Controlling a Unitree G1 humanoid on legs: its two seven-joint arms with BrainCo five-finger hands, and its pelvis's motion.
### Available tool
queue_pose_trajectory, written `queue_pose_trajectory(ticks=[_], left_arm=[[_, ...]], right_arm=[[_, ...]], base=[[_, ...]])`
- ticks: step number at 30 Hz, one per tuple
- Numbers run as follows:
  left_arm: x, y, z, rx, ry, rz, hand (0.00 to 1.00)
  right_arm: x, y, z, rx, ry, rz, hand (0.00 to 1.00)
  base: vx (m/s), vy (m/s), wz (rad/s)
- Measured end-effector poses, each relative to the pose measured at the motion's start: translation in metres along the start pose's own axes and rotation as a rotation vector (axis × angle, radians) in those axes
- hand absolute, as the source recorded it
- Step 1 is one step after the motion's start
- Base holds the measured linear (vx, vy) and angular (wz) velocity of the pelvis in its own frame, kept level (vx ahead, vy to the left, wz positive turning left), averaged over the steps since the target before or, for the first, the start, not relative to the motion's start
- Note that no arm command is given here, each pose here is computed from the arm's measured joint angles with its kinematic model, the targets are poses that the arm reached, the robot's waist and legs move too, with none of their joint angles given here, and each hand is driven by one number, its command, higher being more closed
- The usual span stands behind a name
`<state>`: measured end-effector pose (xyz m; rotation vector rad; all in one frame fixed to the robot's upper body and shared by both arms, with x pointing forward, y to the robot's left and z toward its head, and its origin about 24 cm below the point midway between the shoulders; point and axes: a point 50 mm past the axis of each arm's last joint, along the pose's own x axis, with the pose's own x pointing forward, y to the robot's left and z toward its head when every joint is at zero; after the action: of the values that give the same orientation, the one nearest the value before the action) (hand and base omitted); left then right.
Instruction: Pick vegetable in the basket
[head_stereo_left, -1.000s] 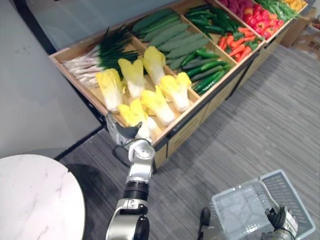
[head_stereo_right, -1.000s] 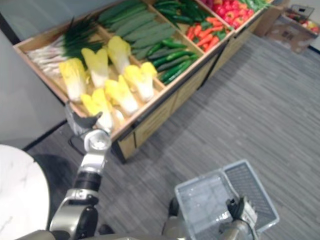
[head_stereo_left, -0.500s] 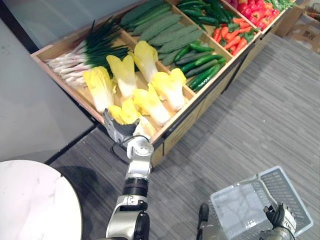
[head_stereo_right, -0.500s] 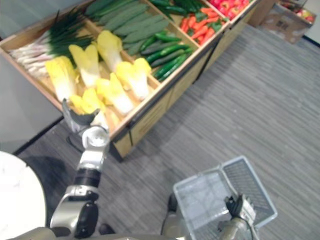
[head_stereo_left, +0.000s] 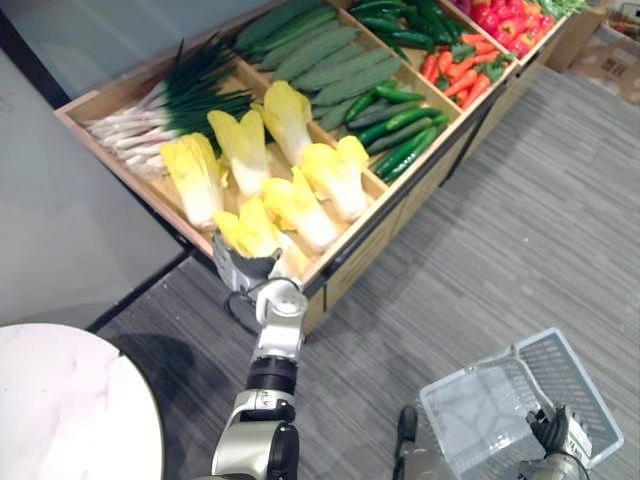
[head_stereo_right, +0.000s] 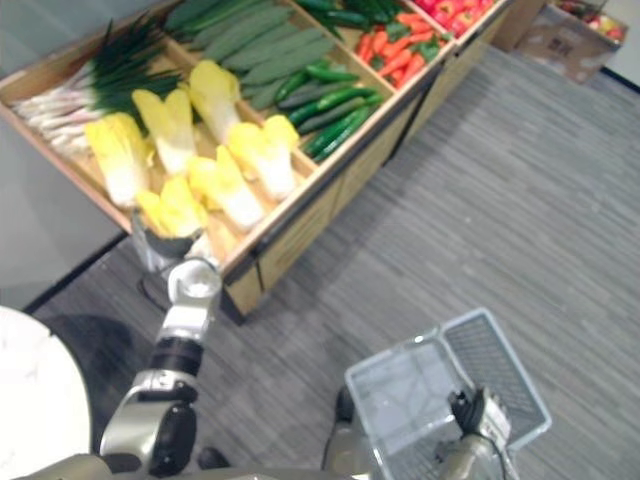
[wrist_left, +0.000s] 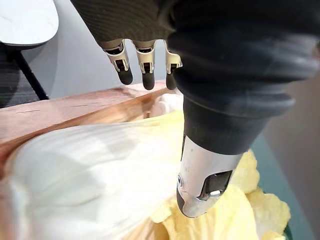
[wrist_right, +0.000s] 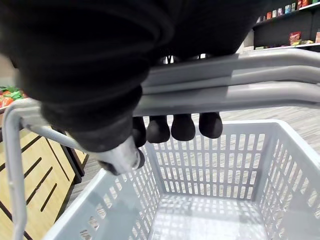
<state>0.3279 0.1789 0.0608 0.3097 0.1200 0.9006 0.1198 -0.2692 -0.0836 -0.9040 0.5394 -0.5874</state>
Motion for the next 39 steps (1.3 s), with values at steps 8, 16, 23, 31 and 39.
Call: queue_pose_trajectory(ticks=[8, 16, 23, 31, 39], left_arm=[[0.012, 0.003, 0.009, -0.008, 0.005, 0.084, 0.0], [0.019, 0.004, 0.019, -0.019, 0.0, 0.125, 1.0], [0.021, 0.002, 0.022, -0.022, 0.003, 0.134, 1.0], [0.022, 0.001, 0.023, -0.016, 0.003, 0.134, 1.0], [0.021, 0.004, 0.035, -0.12, 0.003, 0.155, 1.0]], right_arm=[[0.001, 0.0, 0.007, 0.003, -0.035, 0.002, 1.0], [0.002, 0.0, 0.01, 0.002, -0.056, -0.001, 1.0], [0.004, 0.001, 0.016, -0.008, -0.095, 0.011, 1.0], [0.004, 0.004, 0.019, -0.006, -0.112, 0.021, 1.0], [0.001, 0.008, 0.018, -0.016, -0.113, 0.031, 1.0]], base=[[-0.07, -0.02, -0.12], [-0.06, -0.02, -0.05], [0.0, -0.001, 0.0], [0.0, 0.0, 0.0], [-0.01, 0.002, 0.07]])
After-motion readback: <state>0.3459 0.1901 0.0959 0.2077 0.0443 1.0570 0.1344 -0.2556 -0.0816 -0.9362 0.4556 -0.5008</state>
